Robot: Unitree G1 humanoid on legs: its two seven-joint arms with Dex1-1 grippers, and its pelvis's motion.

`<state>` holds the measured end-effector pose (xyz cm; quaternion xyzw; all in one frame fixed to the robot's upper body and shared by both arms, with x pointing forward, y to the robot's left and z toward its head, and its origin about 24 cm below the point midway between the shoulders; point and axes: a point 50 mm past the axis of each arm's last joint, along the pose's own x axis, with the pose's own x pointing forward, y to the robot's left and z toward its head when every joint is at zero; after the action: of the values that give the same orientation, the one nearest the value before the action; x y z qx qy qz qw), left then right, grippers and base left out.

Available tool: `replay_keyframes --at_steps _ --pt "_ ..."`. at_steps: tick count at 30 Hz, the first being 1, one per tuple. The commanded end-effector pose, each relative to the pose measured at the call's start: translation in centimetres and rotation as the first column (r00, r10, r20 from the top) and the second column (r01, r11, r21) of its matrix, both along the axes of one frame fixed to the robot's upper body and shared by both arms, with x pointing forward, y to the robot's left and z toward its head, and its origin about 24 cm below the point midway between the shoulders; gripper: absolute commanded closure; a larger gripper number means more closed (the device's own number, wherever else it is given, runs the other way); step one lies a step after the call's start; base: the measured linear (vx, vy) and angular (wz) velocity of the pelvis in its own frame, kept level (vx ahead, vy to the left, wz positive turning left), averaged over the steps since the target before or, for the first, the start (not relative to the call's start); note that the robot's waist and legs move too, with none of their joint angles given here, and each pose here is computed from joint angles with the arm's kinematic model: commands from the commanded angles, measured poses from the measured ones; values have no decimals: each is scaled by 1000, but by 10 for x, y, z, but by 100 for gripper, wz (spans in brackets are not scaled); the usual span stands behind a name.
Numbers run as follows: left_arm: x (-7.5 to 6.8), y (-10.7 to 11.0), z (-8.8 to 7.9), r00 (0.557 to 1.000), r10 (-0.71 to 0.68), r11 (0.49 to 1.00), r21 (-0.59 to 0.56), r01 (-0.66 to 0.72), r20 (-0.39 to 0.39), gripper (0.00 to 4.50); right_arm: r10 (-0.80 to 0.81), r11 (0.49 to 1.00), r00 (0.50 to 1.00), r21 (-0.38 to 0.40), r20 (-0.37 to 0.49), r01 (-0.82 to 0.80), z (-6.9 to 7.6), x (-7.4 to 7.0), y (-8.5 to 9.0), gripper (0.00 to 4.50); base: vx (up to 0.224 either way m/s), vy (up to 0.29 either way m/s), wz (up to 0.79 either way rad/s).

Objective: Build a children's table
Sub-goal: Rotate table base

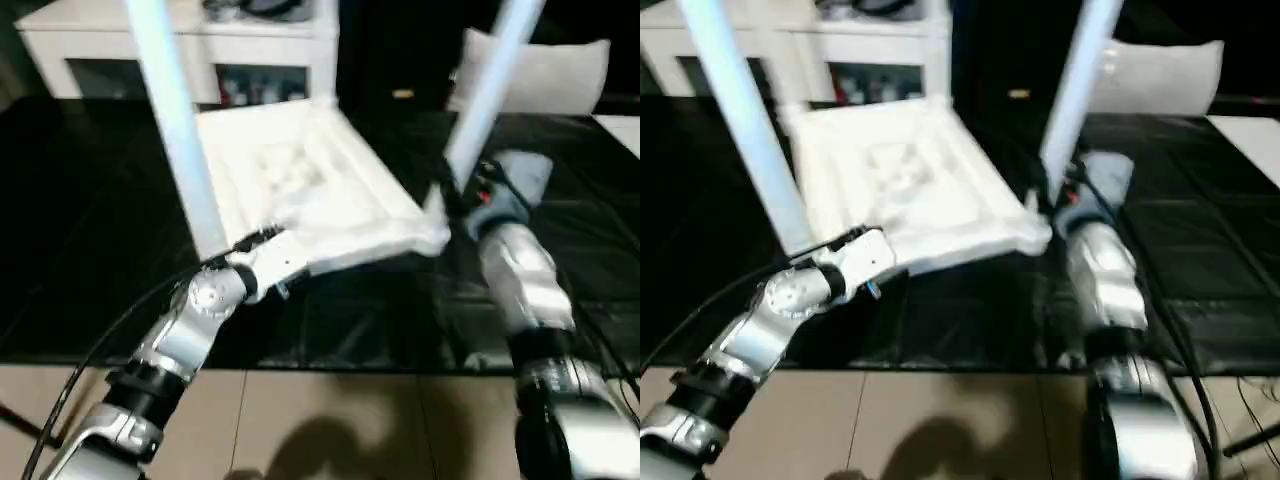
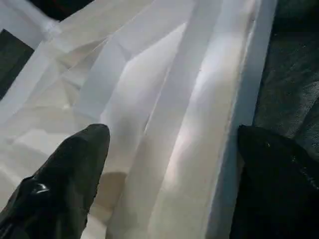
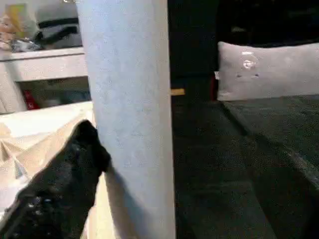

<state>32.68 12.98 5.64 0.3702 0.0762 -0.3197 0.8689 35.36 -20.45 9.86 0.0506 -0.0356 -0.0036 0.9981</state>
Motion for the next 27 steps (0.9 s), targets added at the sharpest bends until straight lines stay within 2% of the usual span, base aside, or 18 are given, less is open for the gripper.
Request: replay_keyframes --at_steps 1,4,11,15,17,19,20,23,26,27 --pt "1 14 -1 999 45 999 29 -46 5 6 -88 996 996 5 -29 88 -6 -22 -12 0 0 0 0" --pt "-1 15 -1 999 41 999 25 -41 9 6 -109 994 993 23 -40 109 -7 -35 -11 0 0 0 0" --pt "-6 12 0 999 31 999 -45 -30 21 6 -91 995 995 23 -44 92 -2 -51 -1 0 0 0 0" --pt "-15 0 13 999 1 967 -253 9 41 6 -51 998 997 36 -60 53 -2 -56 8 0 0 0 0" --pt "-18 -2 17 999 -8 950 -313 20 40 6 -37 998 997 41 -65 39 -2 -58 10 0 0 0 0" --pt "-29 -5 22 999 -34 913 -405 43 28 6 4 999 997 40 -73 -1 -2 -60 13 0 0 0 0" --pt "-42 -5 21 999 -44 883 -468 36 -8 6 51 999 995 7 -85 -50 -2 -62 17 0 0 0 0" --pt "-51 -1 19 1000 -21 870 -492 8 -23 6 84 996 991 -6 -101 -85 -3 -65 20 0 17 0 1" --pt "-71 13 19 995 83 823 -558 -104 -63 6 162 986 977 -14 -136 -165 -6 -69 27 0 0 0 0" --pt "-71 14 19 994 85 822 -559 -106 -64 6 164 986 977 -14 -136 -167 -6 -69 27 0 0 0 0"
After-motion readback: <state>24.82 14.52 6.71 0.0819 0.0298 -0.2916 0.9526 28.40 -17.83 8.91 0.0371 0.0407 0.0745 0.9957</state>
